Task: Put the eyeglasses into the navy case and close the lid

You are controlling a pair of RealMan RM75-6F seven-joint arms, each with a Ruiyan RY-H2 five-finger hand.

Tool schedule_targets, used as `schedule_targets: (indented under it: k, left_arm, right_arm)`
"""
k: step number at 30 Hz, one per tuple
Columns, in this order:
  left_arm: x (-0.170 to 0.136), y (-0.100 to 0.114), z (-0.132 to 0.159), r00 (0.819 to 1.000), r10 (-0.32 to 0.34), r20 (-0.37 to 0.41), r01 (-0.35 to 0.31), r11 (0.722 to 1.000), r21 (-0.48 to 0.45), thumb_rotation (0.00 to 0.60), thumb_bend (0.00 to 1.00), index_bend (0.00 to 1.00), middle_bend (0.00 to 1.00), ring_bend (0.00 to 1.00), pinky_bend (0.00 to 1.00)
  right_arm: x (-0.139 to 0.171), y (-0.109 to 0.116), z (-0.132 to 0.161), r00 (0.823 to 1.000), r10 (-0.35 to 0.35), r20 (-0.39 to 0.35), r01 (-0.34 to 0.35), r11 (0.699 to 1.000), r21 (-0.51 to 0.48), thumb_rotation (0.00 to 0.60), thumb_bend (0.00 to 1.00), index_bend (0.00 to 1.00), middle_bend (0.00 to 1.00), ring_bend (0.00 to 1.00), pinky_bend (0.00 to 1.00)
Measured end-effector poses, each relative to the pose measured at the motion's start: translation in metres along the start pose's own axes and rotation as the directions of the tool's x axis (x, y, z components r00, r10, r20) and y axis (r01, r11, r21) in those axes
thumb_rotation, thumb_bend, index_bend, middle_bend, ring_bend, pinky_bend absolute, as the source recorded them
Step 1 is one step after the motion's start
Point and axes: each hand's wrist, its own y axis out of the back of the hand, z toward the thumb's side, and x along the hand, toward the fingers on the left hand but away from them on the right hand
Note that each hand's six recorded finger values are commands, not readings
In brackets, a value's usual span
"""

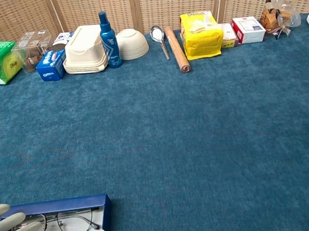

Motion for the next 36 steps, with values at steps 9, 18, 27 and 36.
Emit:
schedule_targets:
  k: [9, 18, 27, 36]
  left_arm:
    - [0.009, 0.007, -0.003, 0.999, 0.037, 0.016, -0.037, 0.998, 0.051, 0.431, 0.23, 0.00, 0.00, 0.00, 0.00]
    - [0.012, 0.015, -0.003, 0.997, 0.069, 0.026, -0.070, 0.997, 0.042, 0.428, 0.23, 0.01, 0.00, 0.00, 0.00]
    - [0.014, 0.021, -0.005, 0.995, 0.094, 0.020, -0.095, 0.995, 0.018, 0.428, 0.23, 0.04, 0.00, 0.00, 0.00]
    - [0.021, 0.025, -0.012, 0.993, 0.116, -0.023, -0.117, 0.993, -0.025, 0.439, 0.25, 0.08, 0.00, 0.00, 0.00]
  right_arm:
    - [0.005, 0.007, -0.006, 1.000, -0.015, 0.008, 0.015, 1.000, -0.017, 0.600, 0.26, 0.04, 0.29, 0.25, 0.31]
    - [0.007, 0.006, -0.007, 1.000, -0.010, 0.009, 0.010, 1.000, -0.011, 0.600, 0.26, 0.04, 0.29, 0.25, 0.31]
    - [0.007, 0.004, -0.007, 1.000, 0.001, 0.017, -0.001, 1.000, -0.002, 0.600, 0.26, 0.04, 0.29, 0.25, 0.31]
    - [0.007, 0.001, -0.007, 1.000, 0.013, 0.022, -0.013, 1.000, 0.001, 0.600, 0.26, 0.04, 0.29, 0.25, 0.31]
